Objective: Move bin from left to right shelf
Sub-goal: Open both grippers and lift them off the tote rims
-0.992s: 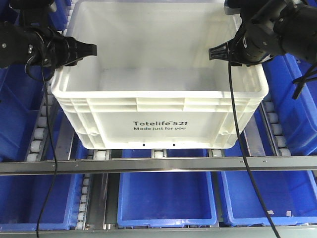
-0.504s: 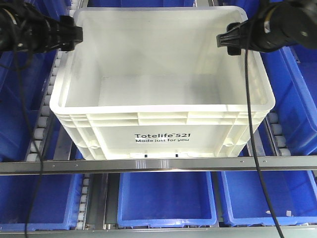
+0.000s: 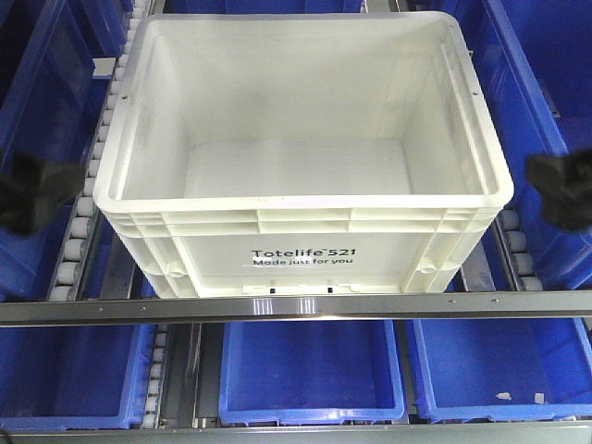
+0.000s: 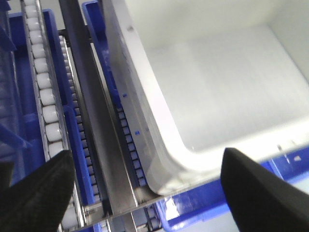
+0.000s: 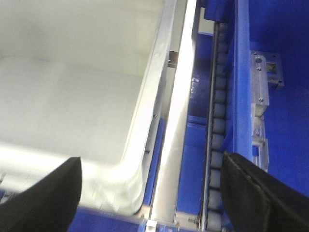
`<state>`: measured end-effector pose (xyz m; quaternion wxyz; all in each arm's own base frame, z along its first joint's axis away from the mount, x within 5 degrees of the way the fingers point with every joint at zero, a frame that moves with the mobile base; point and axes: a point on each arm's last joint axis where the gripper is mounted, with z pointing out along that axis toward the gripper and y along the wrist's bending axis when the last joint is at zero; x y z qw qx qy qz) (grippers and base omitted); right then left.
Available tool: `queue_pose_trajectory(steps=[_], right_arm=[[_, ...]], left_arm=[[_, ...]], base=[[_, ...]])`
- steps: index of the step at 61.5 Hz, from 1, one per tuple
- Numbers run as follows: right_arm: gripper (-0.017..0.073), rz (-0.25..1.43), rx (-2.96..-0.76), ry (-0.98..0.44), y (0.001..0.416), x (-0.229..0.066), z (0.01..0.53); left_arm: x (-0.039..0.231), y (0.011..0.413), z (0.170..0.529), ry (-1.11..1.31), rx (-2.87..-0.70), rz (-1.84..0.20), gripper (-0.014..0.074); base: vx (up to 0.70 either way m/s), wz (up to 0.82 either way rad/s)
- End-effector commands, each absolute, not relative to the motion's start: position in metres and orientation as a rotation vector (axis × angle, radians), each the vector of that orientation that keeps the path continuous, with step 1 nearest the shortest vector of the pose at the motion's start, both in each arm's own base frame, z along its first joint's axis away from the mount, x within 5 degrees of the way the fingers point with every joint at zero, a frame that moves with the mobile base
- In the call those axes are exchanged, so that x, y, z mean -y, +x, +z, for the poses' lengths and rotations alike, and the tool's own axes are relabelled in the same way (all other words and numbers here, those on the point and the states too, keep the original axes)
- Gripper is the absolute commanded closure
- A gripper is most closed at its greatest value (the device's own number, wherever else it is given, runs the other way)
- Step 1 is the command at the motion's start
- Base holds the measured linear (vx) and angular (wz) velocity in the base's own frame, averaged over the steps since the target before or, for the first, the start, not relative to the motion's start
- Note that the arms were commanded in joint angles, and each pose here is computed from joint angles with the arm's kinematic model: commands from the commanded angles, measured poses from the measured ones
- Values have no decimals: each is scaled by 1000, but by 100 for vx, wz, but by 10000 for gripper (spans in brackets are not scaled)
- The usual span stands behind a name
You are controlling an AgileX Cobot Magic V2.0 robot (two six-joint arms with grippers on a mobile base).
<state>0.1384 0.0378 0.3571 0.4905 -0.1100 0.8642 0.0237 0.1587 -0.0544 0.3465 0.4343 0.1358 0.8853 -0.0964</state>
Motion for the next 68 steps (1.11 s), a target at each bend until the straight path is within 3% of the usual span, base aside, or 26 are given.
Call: queue_pose_trajectory(steps=[1, 14, 32, 41, 50, 55, 56, 68], right_arm=[[-16, 71, -2040, -311, 117, -31, 360], [-16, 101, -2096, -432, 73, -22, 330], [18, 136, -2104, -424, 52, -16, 317], [165, 144, -2110, -409, 52, -16, 317], [363, 144, -2110, -409, 52, -16, 317], [478, 144, -2110, -409, 52, -16, 317], [558, 143, -2113, -410, 52, -16, 317], [568, 147, -2146, -407, 50, -15, 314]], left_arm=[[52, 140, 356, 382, -2126, -272, 15], [45, 98, 346, 489, -2133, -301, 15], [42, 84, 338, 497, -2107, -312, 37], [42, 85, 336, 496, -2110, -311, 153], [42, 85, 336, 496, -2110, -311, 326], [42, 85, 336, 496, -2110, -311, 410], [42, 85, 336, 496, -2109, -311, 476], [42, 85, 335, 497, -2111, -312, 592]], base=[[0, 0], [0, 0], [0, 0], [0, 0], [0, 0], [0, 0], [0, 0], [0, 0]])
